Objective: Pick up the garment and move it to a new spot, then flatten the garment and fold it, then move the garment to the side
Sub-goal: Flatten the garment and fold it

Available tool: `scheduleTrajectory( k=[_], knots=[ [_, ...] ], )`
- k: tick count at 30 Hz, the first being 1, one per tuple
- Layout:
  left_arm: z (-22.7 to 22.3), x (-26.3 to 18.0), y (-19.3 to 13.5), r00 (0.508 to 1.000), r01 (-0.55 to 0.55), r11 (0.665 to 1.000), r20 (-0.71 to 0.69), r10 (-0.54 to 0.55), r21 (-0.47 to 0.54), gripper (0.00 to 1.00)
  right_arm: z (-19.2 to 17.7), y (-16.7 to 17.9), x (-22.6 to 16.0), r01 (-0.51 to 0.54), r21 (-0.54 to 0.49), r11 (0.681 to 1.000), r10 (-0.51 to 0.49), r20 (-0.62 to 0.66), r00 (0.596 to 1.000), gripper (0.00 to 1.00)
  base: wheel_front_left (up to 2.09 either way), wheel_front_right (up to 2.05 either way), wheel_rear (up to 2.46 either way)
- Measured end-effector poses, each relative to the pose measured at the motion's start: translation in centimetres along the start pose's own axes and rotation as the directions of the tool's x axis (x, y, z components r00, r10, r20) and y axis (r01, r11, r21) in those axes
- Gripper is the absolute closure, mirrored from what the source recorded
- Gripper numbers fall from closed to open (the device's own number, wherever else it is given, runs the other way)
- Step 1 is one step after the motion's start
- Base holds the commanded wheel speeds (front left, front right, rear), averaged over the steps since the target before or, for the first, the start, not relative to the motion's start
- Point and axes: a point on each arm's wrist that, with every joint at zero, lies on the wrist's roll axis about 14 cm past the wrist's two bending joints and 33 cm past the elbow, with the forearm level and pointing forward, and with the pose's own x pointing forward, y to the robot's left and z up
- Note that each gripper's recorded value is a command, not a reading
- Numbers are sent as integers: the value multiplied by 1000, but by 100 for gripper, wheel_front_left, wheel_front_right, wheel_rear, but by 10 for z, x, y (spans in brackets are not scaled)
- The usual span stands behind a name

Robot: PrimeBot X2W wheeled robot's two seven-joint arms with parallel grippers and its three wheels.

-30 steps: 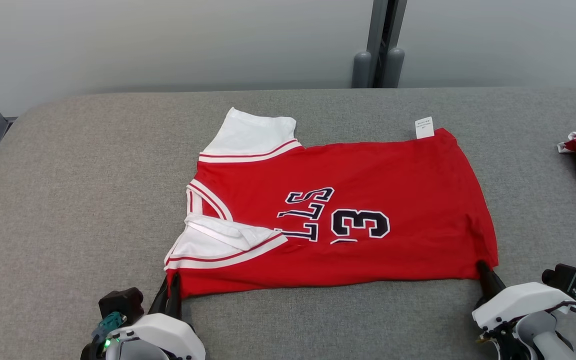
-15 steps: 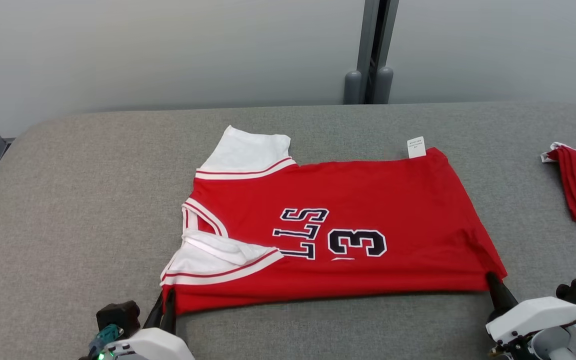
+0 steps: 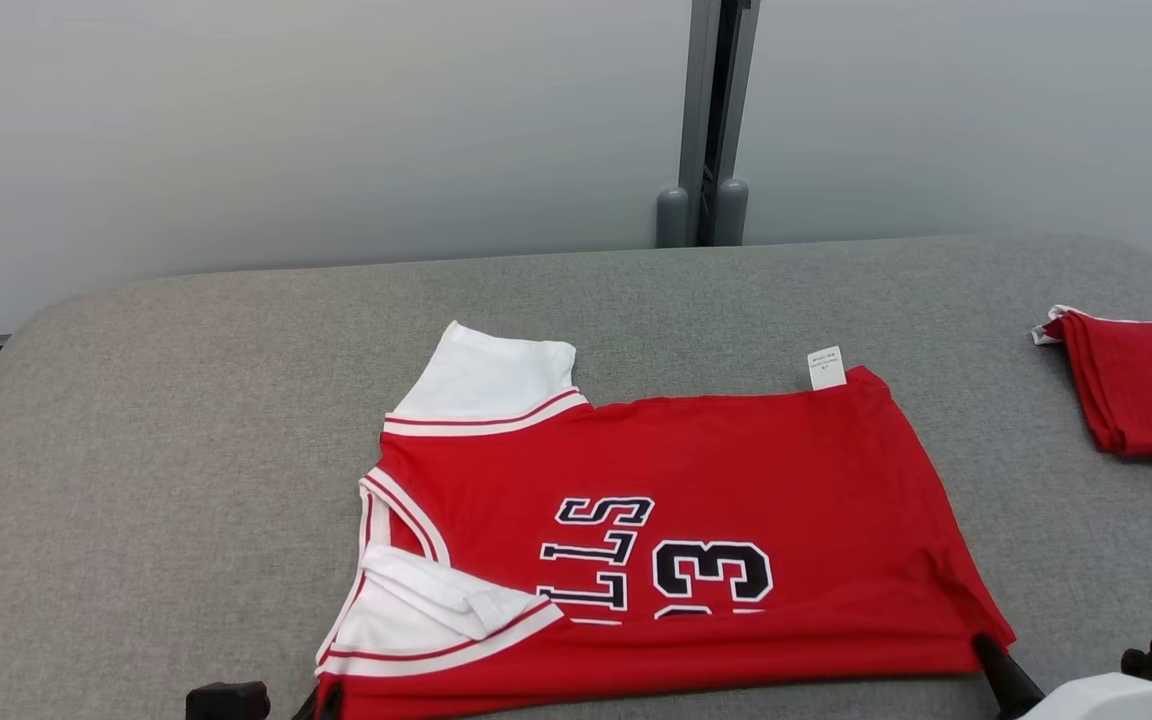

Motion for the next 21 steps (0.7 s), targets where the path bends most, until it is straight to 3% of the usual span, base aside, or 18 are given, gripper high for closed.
scheduleTrajectory(
  k=[4,5,6,7,9,16,21],
  knots=[
    [-2,-8,-2,999,21,1000,-24,-20,16,100,-2,-5,-6,3,5,1000,-3,-9,1000,100,0,0,0],
    [-2,-9,-3,999,26,1000,-30,-25,13,100,-2,-6,-7,5,18,1000,-5,-8,1000,96,0,0,0],
    [-2,-10,-5,999,28,1000,-35,-27,11,95,-1,-8,-8,9,23,1000,-9,-6,1000,51,0,0,0],
    [-4,-12,-6,998,31,999,-47,-31,14,64,0,-10,-9,14,28,1000,-14,0,1000,0,0,0,0],
    [-6,-14,-6,998,30,999,-61,-29,15,0,3,-11,-9,17,37,999,-18,9,1000,0,0,0,0],
    [2,-17,-1,998,-6,1000,-63,7,15,0,21,-12,-8,12,-7,1000,-11,63,998,0,0,0,0],
    [45,-10,10,993,-67,998,92,68,-14,0,48,2,-2,-24,-128,991,43,144,989,0,0,0,0]
  ],
)
